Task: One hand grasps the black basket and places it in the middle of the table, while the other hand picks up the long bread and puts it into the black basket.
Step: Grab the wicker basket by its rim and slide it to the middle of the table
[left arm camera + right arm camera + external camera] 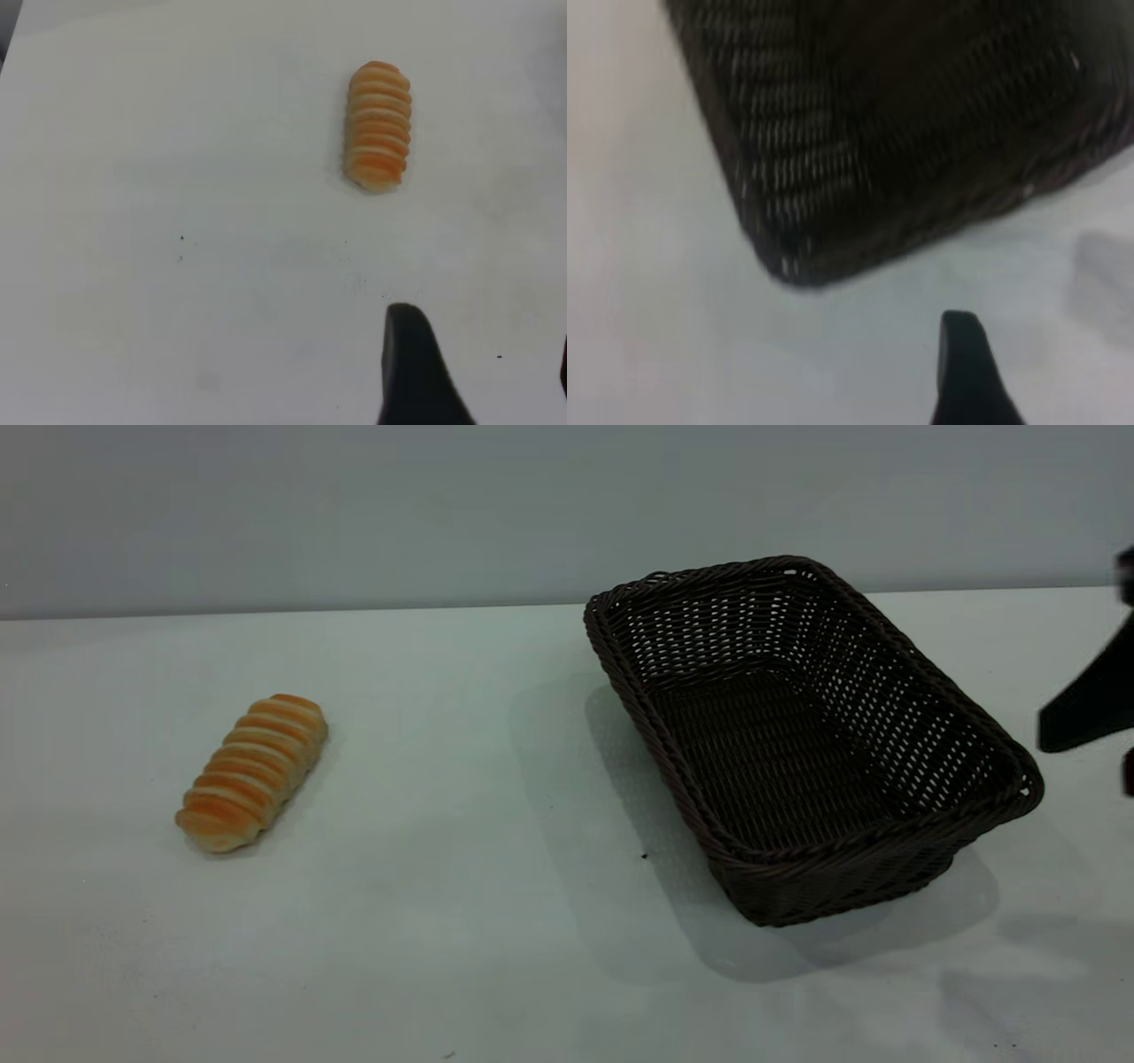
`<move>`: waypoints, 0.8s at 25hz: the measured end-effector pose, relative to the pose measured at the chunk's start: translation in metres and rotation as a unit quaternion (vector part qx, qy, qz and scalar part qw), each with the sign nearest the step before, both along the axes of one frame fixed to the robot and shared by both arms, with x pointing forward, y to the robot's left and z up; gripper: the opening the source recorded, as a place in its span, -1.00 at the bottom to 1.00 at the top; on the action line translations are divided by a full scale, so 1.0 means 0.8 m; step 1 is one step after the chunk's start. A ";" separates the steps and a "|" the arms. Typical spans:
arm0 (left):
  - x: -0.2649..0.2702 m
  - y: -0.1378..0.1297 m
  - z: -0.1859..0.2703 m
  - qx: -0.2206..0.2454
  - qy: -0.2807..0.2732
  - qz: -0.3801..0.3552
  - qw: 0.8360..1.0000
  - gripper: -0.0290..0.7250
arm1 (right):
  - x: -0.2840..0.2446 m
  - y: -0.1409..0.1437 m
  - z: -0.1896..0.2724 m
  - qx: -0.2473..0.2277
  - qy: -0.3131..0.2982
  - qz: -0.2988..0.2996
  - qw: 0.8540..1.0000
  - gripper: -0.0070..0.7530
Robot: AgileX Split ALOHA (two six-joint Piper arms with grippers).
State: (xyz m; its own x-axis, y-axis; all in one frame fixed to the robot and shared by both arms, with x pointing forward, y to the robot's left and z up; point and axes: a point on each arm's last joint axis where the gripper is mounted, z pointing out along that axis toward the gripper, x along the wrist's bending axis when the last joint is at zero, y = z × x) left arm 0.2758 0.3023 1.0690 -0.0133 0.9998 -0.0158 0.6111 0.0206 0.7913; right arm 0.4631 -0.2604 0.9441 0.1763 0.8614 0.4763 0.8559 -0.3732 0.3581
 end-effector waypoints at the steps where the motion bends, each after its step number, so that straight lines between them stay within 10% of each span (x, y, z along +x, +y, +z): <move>1: 0.000 0.000 0.000 0.000 0.000 0.000 1.000 0.22 | 0.005 0.000 -0.006 0.008 0.007 -0.018 1.000 0.27; 20: 0.000 0.000 0.000 0.000 0.001 0.000 1.000 0.22 | 0.053 0.004 -0.095 0.068 0.074 -0.094 0.990 0.27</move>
State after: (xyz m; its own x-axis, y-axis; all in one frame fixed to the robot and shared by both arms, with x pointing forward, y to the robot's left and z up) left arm 0.2757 0.3023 1.0688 -0.0139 0.9998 -0.0165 0.6131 0.0216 0.7897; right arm 0.5058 -0.2571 0.8679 0.4047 0.7356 0.5432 0.8056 -0.5679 0.1688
